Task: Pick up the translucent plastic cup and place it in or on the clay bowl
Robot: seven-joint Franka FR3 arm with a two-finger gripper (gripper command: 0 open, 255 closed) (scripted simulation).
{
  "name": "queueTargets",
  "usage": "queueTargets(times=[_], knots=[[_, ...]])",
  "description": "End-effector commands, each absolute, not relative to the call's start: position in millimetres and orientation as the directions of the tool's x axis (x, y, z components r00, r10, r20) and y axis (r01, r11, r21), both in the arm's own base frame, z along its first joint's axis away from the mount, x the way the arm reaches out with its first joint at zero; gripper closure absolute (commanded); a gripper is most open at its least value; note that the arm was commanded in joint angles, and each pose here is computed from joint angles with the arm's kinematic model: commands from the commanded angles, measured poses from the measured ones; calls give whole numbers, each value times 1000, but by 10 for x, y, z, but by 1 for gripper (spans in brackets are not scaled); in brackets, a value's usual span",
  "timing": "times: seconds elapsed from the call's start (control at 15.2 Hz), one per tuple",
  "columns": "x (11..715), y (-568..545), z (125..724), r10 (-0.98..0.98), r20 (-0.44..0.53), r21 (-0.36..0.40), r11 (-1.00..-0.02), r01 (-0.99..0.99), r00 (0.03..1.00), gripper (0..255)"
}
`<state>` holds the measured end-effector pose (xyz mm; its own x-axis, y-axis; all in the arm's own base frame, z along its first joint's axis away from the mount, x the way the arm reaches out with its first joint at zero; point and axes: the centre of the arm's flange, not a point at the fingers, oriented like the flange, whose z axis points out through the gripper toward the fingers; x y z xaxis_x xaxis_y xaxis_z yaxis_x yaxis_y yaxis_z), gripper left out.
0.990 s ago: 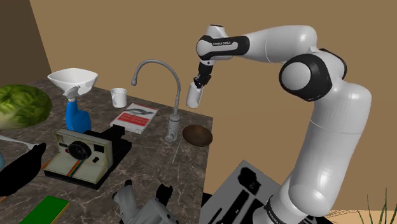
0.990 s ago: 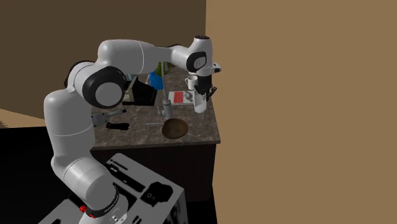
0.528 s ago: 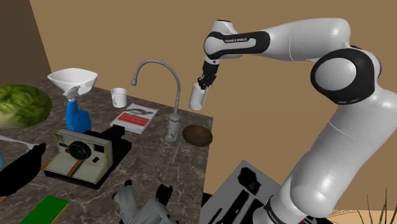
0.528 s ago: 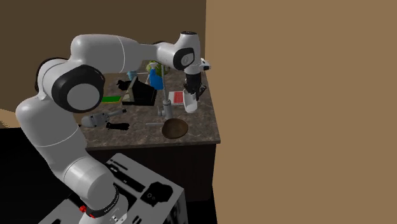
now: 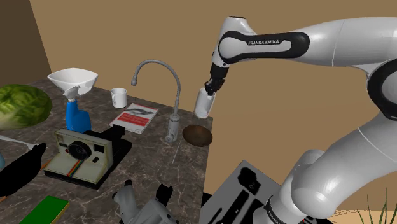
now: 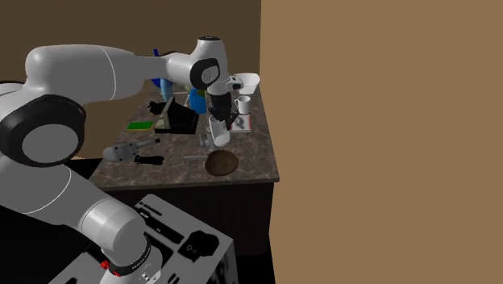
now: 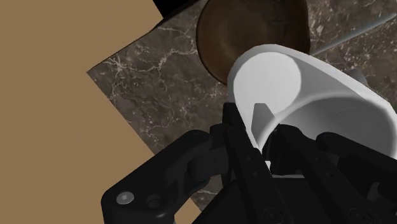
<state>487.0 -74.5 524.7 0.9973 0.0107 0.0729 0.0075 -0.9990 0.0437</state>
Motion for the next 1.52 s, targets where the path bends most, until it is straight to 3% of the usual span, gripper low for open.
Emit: queueTargets(times=[0.0, 1.45], knots=[[4769, -679, 5238, 10, 74, 45, -999, 7, 997, 255], [4769, -679, 4174, 10, 74, 45, -999, 7, 997, 255]])
